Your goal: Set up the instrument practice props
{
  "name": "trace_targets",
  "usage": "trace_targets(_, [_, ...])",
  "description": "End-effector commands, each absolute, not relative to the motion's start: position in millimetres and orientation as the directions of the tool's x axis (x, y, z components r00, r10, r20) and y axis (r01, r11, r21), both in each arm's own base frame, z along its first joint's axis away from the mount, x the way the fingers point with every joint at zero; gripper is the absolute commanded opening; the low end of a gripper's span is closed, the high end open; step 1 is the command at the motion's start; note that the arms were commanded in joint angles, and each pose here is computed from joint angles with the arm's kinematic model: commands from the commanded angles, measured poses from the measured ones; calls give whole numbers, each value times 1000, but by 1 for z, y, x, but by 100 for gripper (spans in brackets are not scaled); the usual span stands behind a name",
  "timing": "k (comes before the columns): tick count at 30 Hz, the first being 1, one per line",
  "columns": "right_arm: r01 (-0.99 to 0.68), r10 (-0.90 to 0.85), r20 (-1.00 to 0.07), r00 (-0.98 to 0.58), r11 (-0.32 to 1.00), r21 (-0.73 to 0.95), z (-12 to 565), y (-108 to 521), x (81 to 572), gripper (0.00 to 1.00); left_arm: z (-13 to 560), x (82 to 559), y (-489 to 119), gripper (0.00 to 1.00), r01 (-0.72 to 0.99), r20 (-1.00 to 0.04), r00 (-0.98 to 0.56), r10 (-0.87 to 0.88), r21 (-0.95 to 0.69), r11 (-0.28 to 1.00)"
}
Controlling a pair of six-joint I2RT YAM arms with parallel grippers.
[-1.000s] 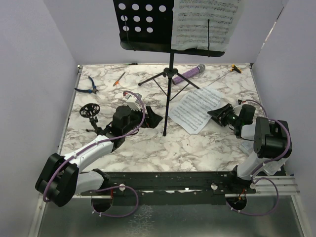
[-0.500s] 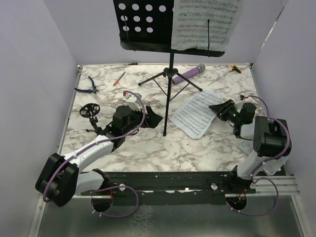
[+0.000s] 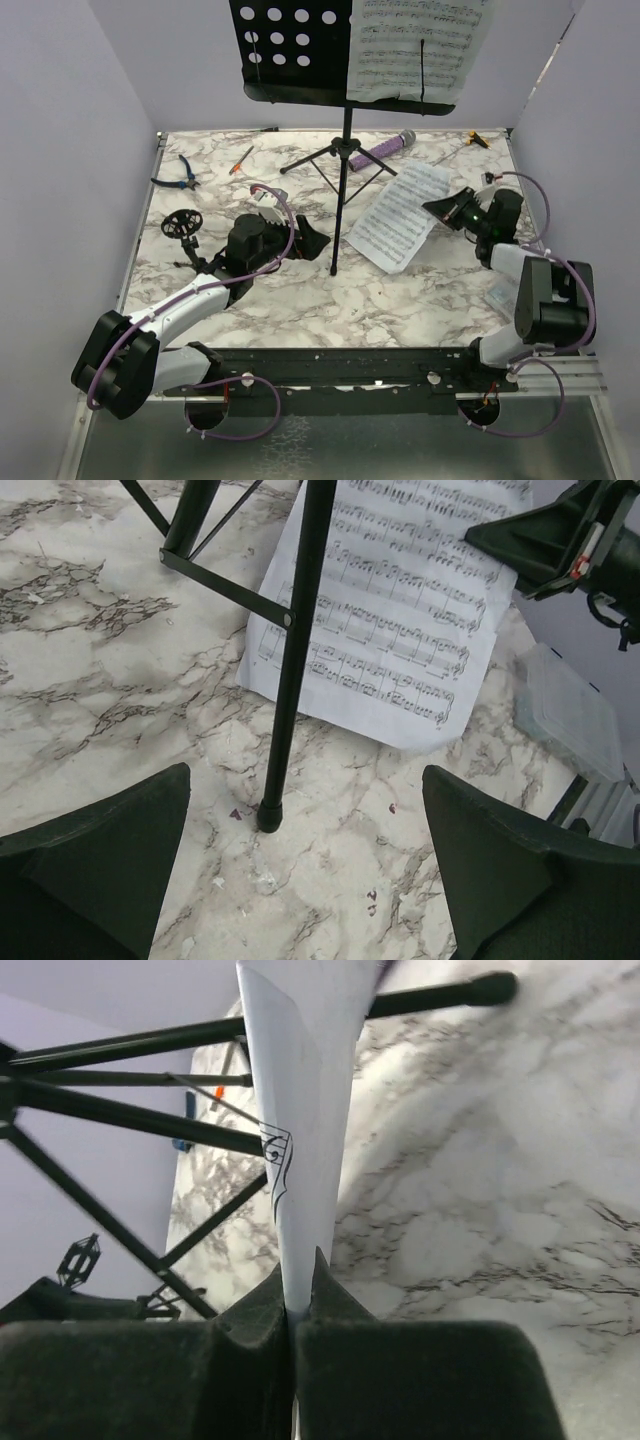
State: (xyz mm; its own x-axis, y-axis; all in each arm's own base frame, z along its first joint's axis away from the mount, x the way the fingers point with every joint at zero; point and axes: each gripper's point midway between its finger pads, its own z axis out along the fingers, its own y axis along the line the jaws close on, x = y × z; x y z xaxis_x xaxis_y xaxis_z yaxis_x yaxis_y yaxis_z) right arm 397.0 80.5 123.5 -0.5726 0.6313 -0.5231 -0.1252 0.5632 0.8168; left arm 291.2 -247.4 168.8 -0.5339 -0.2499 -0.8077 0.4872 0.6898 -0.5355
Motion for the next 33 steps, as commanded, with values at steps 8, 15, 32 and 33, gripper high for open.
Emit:
trace_targets(8, [-369, 446, -691, -569, 613, 699, 234, 100, 336, 0, 211, 284, -278, 99, 662, -839, -480, -255, -538, 521])
trace_targets(15, [-519, 331, -715, -616, 512, 685, 261, 124, 287, 0, 233, 279, -292, 99, 738, -852, -457, -255, -523, 426])
trace_targets(32, [-784, 166, -821, -546, 246, 571, 310, 197, 229, 0, 267, 250, -315, 90, 828, -828, -487, -277, -538, 155])
trace_targets(33, [-790, 161, -823, -544, 231, 567, 311, 202, 228, 0, 267, 250, -315, 87, 828, -827, -490, -275, -540, 151])
